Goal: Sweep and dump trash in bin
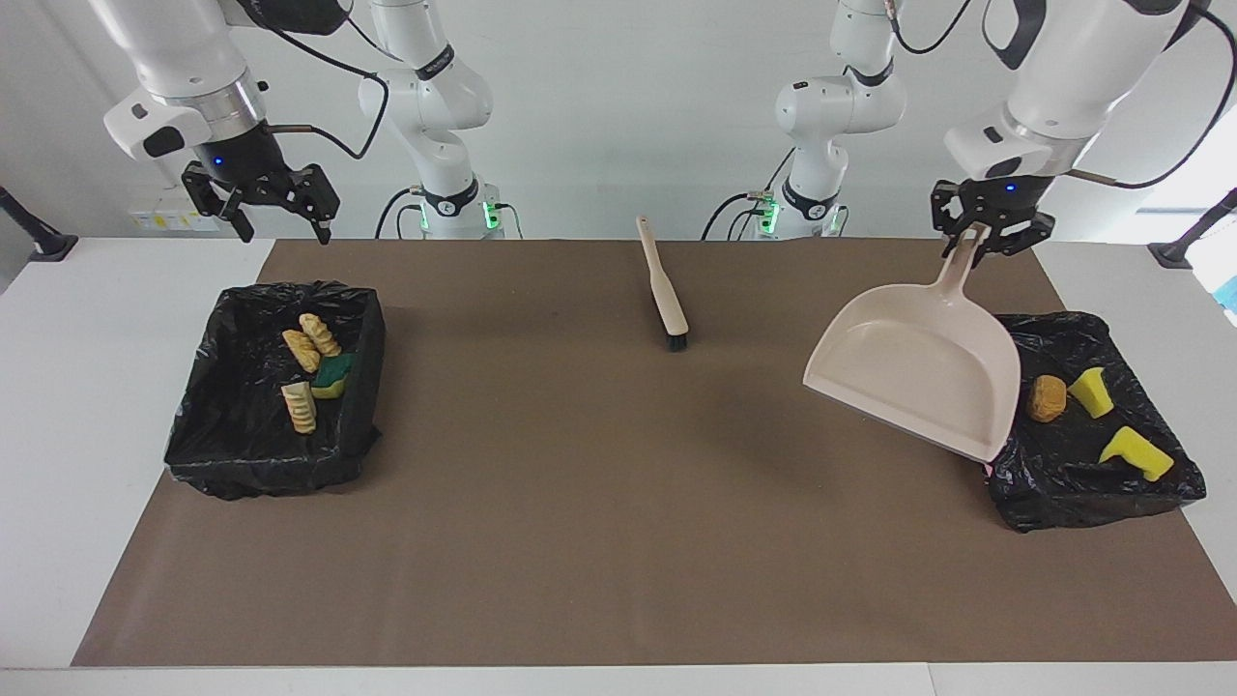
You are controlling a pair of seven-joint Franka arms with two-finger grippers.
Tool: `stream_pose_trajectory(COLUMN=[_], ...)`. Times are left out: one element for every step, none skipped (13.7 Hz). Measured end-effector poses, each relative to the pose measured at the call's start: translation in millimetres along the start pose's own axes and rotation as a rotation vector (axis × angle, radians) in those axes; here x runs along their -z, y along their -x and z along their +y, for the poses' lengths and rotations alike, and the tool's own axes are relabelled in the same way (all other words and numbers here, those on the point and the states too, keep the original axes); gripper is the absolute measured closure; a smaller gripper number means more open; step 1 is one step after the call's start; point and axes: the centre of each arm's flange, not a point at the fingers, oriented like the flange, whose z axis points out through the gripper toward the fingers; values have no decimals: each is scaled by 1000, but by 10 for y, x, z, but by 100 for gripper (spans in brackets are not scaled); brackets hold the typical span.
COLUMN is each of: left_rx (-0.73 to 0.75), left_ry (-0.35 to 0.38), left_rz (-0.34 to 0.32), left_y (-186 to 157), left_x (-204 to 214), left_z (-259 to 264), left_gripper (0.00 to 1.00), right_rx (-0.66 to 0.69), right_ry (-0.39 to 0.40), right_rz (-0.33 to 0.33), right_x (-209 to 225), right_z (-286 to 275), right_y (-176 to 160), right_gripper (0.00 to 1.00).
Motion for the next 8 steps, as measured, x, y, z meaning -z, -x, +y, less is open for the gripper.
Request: stream_pose_trajectory(left_rx=[38,72,102,127,151,181,220,262], left_ry=[21,34,42,51,60,68,75,82], left_rz=[20,39,55,70,84,97,108,119], left_y=[-131,-247,-345,-431,-509,-594,-691,-802], left_x=[-122,-248,-368,-486,-588,-693,-805,-927], left_z=[212,410,594,783,960,1135,1303,1456], left_gripper=[68,68,68,68,68,68,68,68], right_rx=[3,6,8,8,9,9,10,10], right_ry=[0,0,0,0,0,0,0,0], right_rz=[-1,-1,-1,-1,-1,-1,-1,-1], right_x=[-4,-4,-4,-3,-3,-3,-3,-3], right_z=[-18,-33,-41,-46,-49,-51,-52,-52], right_y=[3,3,3,2,2,2,2,2], right_gripper=[0,0,0,0,0,0,0,0])
